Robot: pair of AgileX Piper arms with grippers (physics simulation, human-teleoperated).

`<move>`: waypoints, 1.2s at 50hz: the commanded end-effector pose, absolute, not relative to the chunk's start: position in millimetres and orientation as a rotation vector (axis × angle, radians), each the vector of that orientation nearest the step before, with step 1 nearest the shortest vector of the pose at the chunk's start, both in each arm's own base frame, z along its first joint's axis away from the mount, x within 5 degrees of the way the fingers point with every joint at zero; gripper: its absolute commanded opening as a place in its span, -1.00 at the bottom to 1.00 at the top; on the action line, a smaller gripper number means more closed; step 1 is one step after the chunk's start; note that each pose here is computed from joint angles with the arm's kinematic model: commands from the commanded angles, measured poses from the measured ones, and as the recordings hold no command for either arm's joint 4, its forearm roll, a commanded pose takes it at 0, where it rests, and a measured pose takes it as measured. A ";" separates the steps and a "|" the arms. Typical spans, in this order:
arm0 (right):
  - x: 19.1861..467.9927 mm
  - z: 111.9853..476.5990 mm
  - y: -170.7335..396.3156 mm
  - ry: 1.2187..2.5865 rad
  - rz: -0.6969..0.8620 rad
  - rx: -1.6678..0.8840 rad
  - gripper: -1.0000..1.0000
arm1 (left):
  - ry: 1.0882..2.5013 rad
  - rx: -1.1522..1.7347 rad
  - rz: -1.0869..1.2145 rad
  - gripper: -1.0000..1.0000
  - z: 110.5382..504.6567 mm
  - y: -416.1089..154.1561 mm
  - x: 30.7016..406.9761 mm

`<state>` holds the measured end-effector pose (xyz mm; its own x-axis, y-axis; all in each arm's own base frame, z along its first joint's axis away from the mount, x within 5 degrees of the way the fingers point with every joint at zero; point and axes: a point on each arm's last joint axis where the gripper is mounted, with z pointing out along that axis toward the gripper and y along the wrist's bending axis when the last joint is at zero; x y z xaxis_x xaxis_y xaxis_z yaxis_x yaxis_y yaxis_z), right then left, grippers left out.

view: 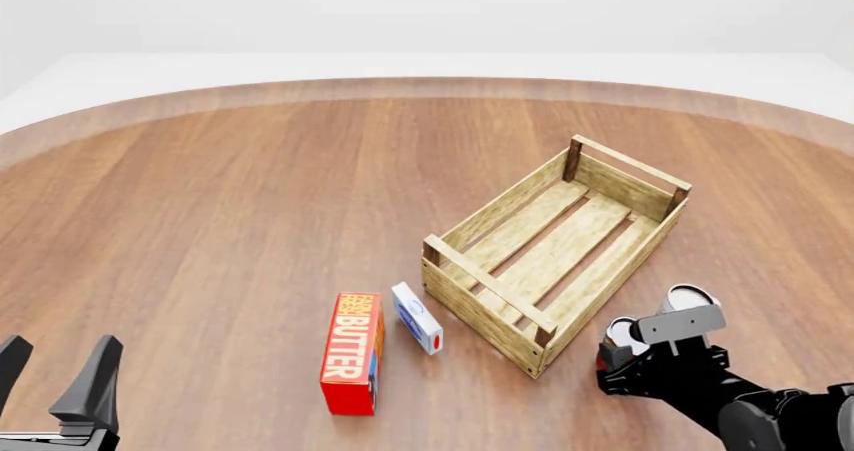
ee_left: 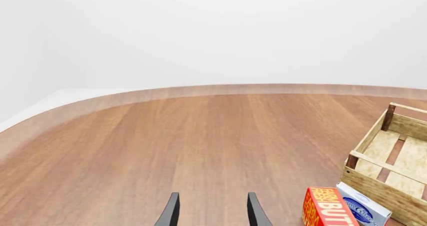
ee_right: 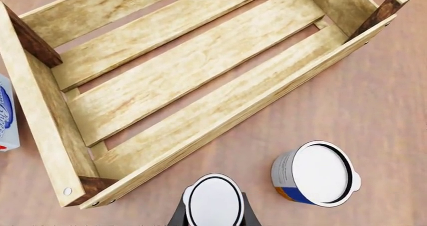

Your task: Pick up the tomato sauce, and put it in the wooden tray.

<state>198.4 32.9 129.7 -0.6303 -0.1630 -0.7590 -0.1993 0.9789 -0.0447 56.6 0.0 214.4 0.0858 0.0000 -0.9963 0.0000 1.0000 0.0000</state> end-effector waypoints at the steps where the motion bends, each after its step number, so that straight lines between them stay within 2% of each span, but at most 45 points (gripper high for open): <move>1: 196.2 132.4 30.5 2.260 0.045 -0.254 -1.00 | 1.485 0.000 0.000 1.00 214.4 0.0 56.6; 6: 188.5 153.7 26.5 2.232 0.032 -0.248 -1.00 | 1.485 0.000 0.000 1.00 214.4 0.0 56.6; 11: 167.5 213.7 22.6 2.146 -0.010 -0.309 -1.00 | 1.485 0.000 0.000 1.00 214.4 0.0 56.6; 13: 165.7 221.3 24.5 2.139 -0.003 -0.322 -1.00 | 1.485 0.000 0.000 1.00 214.4 0.0 56.6; 19: 141.3 287.3 20.2 2.029 -0.041 -0.360 -1.00 | 1.485 0.000 0.000 1.00 214.4 0.0 56.6; 25: 143.5 315.9 19.2 1.988 -0.068 -0.375 -1.00 | 1.485 0.000 0.000 1.00 214.4 0.0 56.6; 37: 179.5 328.6 25.5 1.985 -0.051 -0.364 -1.00 | 1.485 0.000 0.000 1.00 214.4 0.0 56.6; 43: 205.0 327.4 28.3 1.998 -0.053 -0.362 -1.00 | 1.485 0.000 0.000 1.00 214.4 0.0 56.6; 44: 217.3 323.3 36.2 2.018 -0.010 -0.354 -1.00 | 1.485 0.000 0.000 1.00 214.4 0.0 56.6; 54: 247.2 312.4 36.8 2.029 -0.035 -0.361 -1.00 | 1.485 0.000 0.000 1.00 214.4 0.0 56.6; 60: 279.7 309.8 42.3 2.041 -0.042 -0.381 -1.00 | 1.485 0.000 0.000 1.00 214.4 0.0 56.6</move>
